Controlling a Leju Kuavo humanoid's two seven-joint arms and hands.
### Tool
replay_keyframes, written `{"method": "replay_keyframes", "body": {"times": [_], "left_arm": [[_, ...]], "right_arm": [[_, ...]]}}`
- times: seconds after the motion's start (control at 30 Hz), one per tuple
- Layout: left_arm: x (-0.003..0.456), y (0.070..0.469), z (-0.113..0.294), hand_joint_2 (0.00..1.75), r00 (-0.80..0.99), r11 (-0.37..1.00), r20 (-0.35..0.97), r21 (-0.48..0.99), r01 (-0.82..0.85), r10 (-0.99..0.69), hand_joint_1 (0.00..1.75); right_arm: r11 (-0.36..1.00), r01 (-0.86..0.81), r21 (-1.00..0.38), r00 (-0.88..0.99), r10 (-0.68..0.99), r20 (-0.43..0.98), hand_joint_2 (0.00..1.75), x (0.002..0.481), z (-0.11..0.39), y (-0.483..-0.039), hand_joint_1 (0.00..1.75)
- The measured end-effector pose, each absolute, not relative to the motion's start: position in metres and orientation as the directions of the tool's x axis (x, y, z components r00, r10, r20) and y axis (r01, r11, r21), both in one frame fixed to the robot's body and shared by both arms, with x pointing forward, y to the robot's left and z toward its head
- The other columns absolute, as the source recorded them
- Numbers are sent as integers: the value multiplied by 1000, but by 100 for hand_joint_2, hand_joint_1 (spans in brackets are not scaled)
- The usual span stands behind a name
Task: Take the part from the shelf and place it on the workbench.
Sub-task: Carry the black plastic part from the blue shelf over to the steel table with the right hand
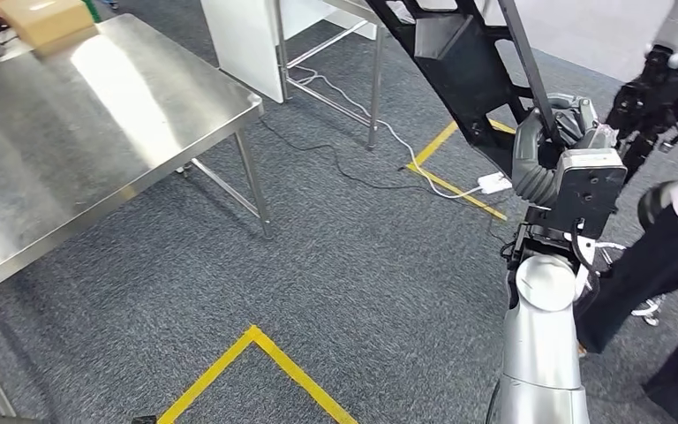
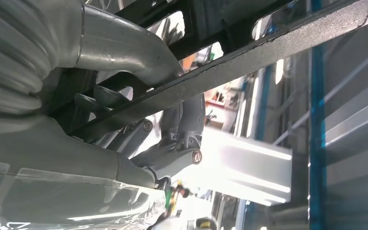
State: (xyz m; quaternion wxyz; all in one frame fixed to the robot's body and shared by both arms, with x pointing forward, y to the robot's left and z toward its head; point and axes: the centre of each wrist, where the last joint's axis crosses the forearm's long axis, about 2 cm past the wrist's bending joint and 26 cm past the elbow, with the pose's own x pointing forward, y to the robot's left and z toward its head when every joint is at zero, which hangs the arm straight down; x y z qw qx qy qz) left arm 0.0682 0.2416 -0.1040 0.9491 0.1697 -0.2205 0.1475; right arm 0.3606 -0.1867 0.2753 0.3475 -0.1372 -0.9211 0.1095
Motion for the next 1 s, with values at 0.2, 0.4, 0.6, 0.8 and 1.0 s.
{"method": "replay_keyframes", "body": {"times": [0.2, 0.4, 0.6, 0.8, 1.0], "left_arm": [[63, 242, -105, 175, 864, 898, 461, 262, -352, 205, 0], [64, 242, -105, 175, 862, 897, 461, 260, -357, 210, 0], [65, 244, -105, 175, 857, 894, 470, 261, -364, 212, 0], [66, 243, -104, 175, 854, 892, 473, 261, -370, 216, 0], [65, 243, -105, 175, 856, 893, 470, 261, -368, 215, 0]], "right_arm": [[939, 174, -296, -724, 326, 608, 175, 361, 277, -185, 175], [937, 175, -301, -723, 330, 607, 175, 362, 277, -185, 175], [936, 173, -307, -734, 330, 594, 175, 365, 283, -182, 175], [934, 169, -316, -726, 335, 600, 175, 367, 281, -183, 175], [929, 175, -325, -709, 348, 614, 175, 367, 275, -187, 175]]}}
